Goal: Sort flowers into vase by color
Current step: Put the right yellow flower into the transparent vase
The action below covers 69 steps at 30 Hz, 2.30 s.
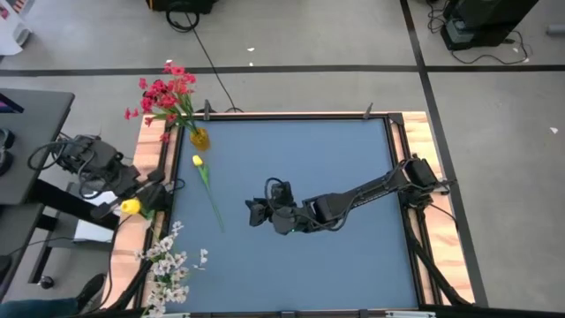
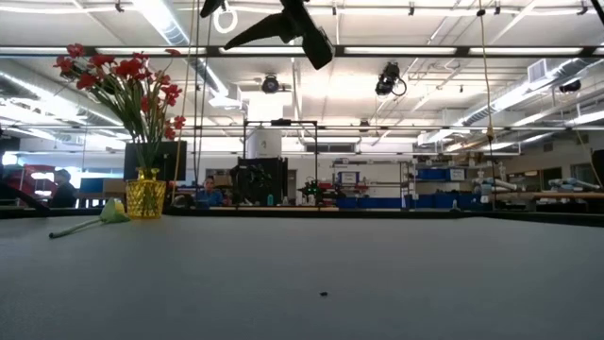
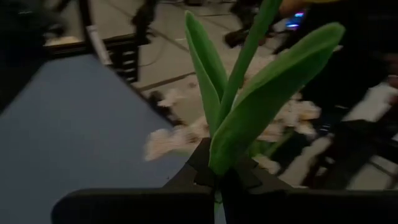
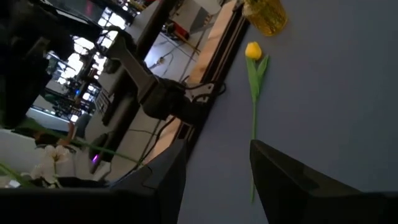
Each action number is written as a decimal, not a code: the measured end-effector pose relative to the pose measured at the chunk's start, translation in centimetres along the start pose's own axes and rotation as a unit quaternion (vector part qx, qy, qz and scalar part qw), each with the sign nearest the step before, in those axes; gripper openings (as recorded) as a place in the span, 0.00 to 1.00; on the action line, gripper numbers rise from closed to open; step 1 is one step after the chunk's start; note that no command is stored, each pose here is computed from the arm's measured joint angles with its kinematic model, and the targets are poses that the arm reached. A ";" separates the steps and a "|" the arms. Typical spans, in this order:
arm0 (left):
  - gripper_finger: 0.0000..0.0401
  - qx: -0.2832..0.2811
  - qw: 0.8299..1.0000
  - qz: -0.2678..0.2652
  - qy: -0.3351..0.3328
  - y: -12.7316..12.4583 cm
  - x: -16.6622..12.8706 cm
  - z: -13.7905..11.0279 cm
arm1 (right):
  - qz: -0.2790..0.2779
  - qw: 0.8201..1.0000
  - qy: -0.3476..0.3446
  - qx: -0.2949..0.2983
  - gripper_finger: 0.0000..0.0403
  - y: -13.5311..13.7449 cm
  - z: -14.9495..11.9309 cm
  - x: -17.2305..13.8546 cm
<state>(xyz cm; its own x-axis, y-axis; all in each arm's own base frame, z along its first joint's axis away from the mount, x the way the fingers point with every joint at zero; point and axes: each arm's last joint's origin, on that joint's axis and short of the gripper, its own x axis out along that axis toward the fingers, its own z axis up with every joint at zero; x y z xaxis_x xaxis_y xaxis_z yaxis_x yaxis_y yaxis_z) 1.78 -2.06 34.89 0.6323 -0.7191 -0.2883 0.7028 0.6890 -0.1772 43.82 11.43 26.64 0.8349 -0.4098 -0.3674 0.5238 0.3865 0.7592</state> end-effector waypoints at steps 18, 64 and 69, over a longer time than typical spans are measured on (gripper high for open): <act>0.02 0.024 0.980 -0.172 -0.095 -1.0 0.1 2.7 | -0.003 1.000 0.016 0.018 0.46 -0.2 0.0 0.1; 0.04 0.149 0.933 -0.327 0.031 -1.7 11.7 4.0 | 0.000 0.987 0.150 0.054 0.46 0.0 -2.8 -1.8; 0.10 0.148 0.938 -0.310 0.045 -1.8 12.2 3.8 | 0.003 0.985 0.164 0.055 0.46 0.0 -3.1 -2.0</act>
<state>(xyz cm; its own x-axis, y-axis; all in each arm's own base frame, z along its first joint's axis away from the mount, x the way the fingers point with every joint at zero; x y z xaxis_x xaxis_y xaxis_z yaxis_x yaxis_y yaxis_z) 9.49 -12.43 35.21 0.0506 -0.9536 -0.2968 0.9946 0.0752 -0.0722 42.73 14.78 25.75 0.8569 -0.1115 -0.5032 0.5125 0.2890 0.8086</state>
